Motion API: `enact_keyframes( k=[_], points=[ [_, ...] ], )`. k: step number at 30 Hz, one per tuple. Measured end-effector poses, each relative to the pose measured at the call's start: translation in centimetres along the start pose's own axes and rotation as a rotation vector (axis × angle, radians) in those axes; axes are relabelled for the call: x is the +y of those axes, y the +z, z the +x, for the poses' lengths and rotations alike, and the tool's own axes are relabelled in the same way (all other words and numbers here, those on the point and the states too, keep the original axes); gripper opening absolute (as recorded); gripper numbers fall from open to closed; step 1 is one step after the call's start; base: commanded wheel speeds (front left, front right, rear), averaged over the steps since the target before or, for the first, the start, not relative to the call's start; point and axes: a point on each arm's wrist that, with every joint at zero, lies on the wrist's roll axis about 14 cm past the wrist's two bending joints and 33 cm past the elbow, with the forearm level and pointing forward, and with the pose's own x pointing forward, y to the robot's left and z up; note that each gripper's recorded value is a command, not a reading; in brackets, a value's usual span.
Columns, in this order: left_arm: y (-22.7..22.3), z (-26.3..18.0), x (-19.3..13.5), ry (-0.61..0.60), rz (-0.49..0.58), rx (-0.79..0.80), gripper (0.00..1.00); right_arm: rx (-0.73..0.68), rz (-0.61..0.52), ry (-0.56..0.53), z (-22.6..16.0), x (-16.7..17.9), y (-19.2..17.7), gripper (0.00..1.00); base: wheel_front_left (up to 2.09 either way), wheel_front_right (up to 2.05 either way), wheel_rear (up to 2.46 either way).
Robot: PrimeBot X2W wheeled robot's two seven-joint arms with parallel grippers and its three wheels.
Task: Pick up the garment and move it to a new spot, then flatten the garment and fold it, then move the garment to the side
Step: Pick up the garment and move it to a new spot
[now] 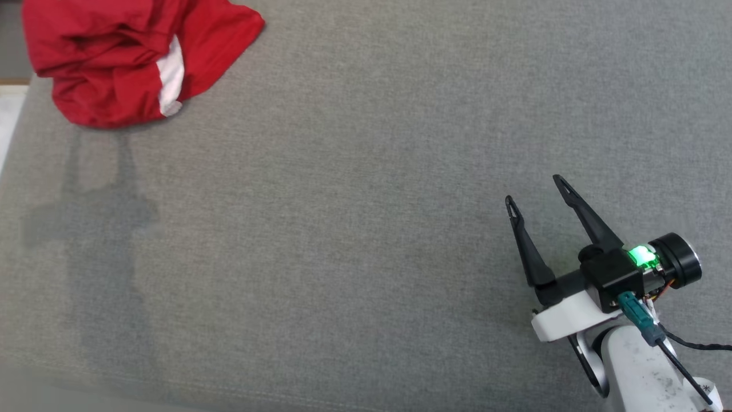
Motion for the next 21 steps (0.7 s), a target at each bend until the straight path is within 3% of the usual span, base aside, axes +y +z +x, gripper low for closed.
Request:
enact_keyframes(
  k=[4, 12, 21],
  points=[
    [-5.0, 1.6, -2.9, -0.078, 0.018, 0.153, 1.00, 0.031, 0.001, -0.009, 0.1, -0.5, -1.6, 1.00, 0.00, 0.00, 0.00],
    [-12.9, 2.7, -5.5, -0.184, 0.126, 0.396, 1.00, 0.116, -0.003, -0.040, -0.5, -1.8, -5.3, 1.00, 0.00, 0.00, 0.00],
    [-15.5, 4.8, -7.0, -0.249, 0.233, 0.413, 1.00, 0.151, 0.006, -0.051, -0.6, -2.2, -7.3, 1.00, 0.00, 0.00, 0.00]
  ],
)
